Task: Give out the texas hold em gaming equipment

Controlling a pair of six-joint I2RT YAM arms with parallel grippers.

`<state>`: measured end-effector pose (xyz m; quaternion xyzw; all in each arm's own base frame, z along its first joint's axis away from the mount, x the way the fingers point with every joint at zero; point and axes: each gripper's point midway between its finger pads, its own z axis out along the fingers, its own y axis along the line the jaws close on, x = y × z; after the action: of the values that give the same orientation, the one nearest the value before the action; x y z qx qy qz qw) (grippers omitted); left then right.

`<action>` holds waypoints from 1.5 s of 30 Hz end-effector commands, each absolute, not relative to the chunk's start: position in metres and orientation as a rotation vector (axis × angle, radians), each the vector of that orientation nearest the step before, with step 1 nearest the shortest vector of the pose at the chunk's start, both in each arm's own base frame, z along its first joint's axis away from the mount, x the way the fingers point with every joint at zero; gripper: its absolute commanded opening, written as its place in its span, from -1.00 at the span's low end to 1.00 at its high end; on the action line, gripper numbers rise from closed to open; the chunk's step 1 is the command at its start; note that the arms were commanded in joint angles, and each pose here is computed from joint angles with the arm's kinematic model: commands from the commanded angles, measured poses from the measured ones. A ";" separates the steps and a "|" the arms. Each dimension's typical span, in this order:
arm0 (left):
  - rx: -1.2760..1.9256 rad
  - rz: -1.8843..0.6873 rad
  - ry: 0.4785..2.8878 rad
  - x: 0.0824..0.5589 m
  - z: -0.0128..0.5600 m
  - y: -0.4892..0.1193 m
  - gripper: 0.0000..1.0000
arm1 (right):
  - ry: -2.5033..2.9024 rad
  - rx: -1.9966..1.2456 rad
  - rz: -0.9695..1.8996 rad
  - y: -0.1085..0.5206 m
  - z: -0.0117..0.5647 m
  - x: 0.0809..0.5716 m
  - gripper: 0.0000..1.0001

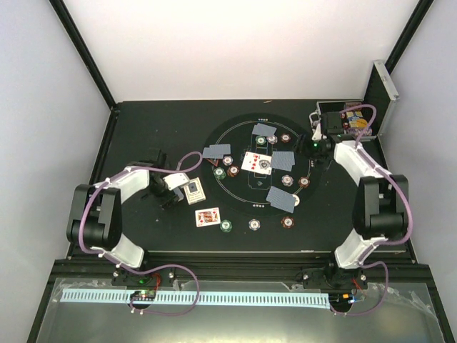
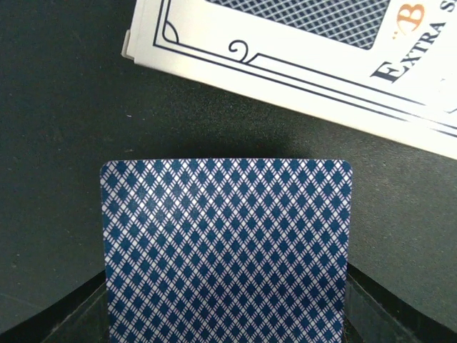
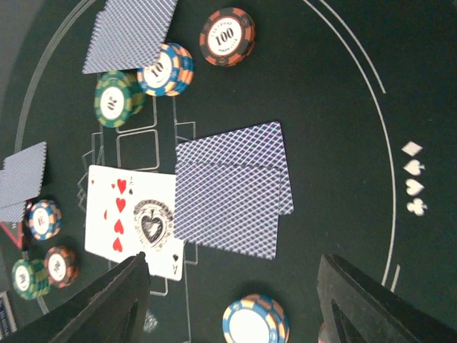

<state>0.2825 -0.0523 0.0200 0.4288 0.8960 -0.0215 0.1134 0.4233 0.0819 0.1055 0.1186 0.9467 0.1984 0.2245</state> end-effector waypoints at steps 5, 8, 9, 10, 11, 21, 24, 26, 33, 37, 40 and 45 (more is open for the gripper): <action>1.223 -0.105 2.622 0.287 0.016 -0.056 0.37 | 2.481 0.328 0.549 0.075 0.158 0.394 0.40; 1.224 -0.109 2.602 0.285 0.023 -0.057 0.96 | 2.462 0.324 0.544 0.073 0.168 0.383 0.52; 1.222 -0.111 2.588 0.285 0.028 -0.058 0.97 | 2.458 0.323 0.540 0.072 0.170 0.380 0.58; 1.218 -0.112 2.574 0.286 0.034 -0.059 0.98 | 2.456 0.322 0.530 0.071 0.172 0.377 0.65; 1.215 -0.119 2.560 0.286 0.041 -0.061 0.97 | 2.454 0.324 0.514 0.069 0.174 0.374 0.76; 0.817 -0.183 2.287 0.336 0.160 -0.073 0.98 | 2.180 0.590 0.002 -0.018 0.204 0.347 1.00; 0.618 -0.182 2.130 0.358 0.192 -0.070 0.98 | 1.987 0.637 -0.135 -0.046 0.208 0.336 1.00; 0.506 -0.153 2.024 0.370 0.196 -0.065 0.97 | 1.872 0.606 -0.213 -0.059 0.207 0.327 1.00; 0.260 -0.039 1.853 0.385 0.175 -0.038 0.98 | 1.774 0.595 -0.412 -0.083 0.195 0.317 1.00; 0.201 -0.002 1.712 0.380 0.172 -0.030 0.98 | 1.682 0.553 -0.365 -0.077 0.193 0.328 1.00; 0.168 0.017 1.708 0.380 0.160 -0.024 0.98 | 1.604 0.491 -0.279 -0.066 0.183 0.327 1.00; 0.088 0.070 1.604 0.370 0.160 -0.011 0.97 | 1.531 0.413 -0.239 -0.057 0.181 0.331 1.00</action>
<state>0.3676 -0.0259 0.1107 0.0872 0.7976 0.0088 0.5967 0.3187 -0.0620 0.1278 0.1925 0.7669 -0.1352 0.5970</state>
